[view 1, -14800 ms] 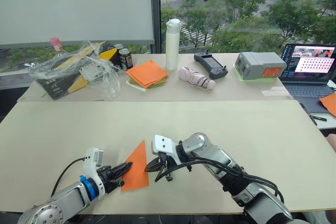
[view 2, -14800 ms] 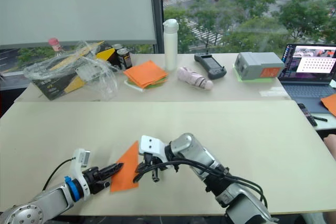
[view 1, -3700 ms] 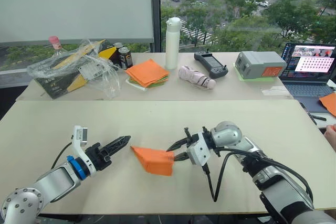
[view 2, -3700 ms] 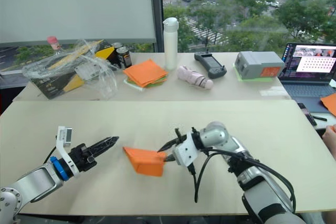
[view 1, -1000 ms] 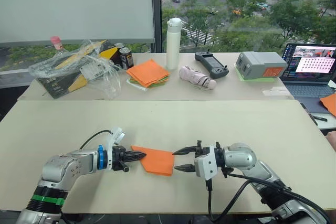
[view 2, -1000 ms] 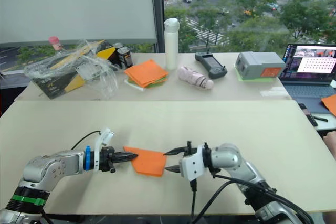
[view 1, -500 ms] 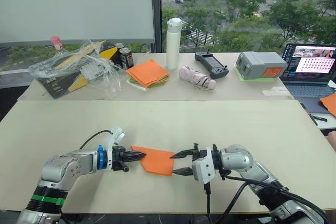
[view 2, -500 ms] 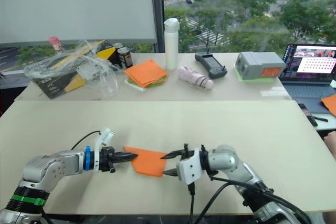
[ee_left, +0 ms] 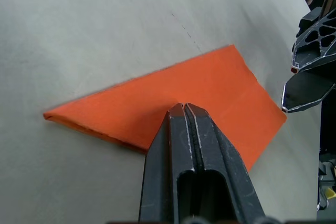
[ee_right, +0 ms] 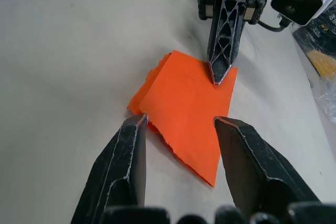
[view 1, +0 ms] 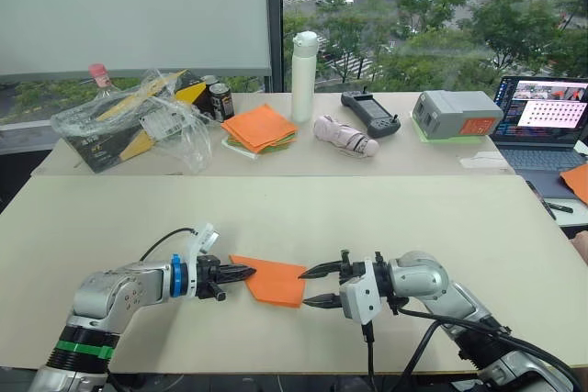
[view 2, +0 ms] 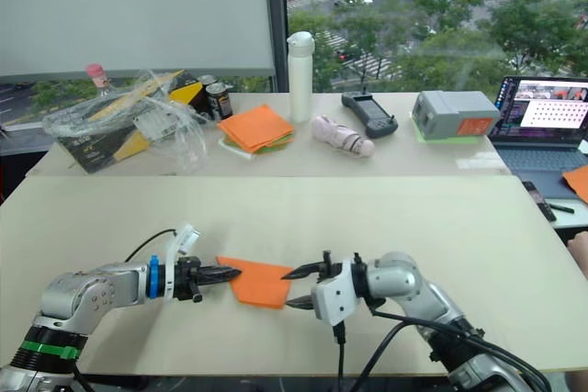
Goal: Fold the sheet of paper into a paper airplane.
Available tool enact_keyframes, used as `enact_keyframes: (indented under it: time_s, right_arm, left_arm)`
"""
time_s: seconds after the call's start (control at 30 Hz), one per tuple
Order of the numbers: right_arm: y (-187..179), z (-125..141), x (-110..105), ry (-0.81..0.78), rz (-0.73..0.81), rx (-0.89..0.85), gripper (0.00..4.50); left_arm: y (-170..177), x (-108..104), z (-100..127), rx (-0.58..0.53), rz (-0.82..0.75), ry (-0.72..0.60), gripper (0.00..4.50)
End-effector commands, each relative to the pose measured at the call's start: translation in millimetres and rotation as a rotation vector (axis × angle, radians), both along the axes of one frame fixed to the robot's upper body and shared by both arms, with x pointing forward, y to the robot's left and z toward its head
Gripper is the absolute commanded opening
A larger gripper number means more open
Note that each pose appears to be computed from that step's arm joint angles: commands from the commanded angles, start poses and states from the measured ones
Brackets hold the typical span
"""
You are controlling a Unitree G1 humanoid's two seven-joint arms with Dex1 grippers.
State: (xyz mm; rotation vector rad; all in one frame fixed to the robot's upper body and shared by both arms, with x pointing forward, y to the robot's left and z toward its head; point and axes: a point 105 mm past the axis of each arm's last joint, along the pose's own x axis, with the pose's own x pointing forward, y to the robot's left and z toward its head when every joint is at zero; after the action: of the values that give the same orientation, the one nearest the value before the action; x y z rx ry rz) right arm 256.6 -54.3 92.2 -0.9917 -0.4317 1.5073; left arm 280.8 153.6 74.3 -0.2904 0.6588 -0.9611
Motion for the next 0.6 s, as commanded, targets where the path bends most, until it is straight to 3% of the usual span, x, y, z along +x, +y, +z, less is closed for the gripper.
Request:
enact_keyframes:
  time_s: [0.03, 0.6]
  right_arm:
    - [7.9, 9.3, -2.3, -0.028, 0.027, 0.039, 2.27]
    - [1.6, 6.3, -5.9, -0.011, 0.043, 0.011, 2.27]
  left_arm:
    - [-1.0, 1.0, 3.4, 0.006, -0.006, -0.018, 0.03]
    - [1.7, -0.8, 5.1, 0.003, -0.001, -0.016, 0.03]
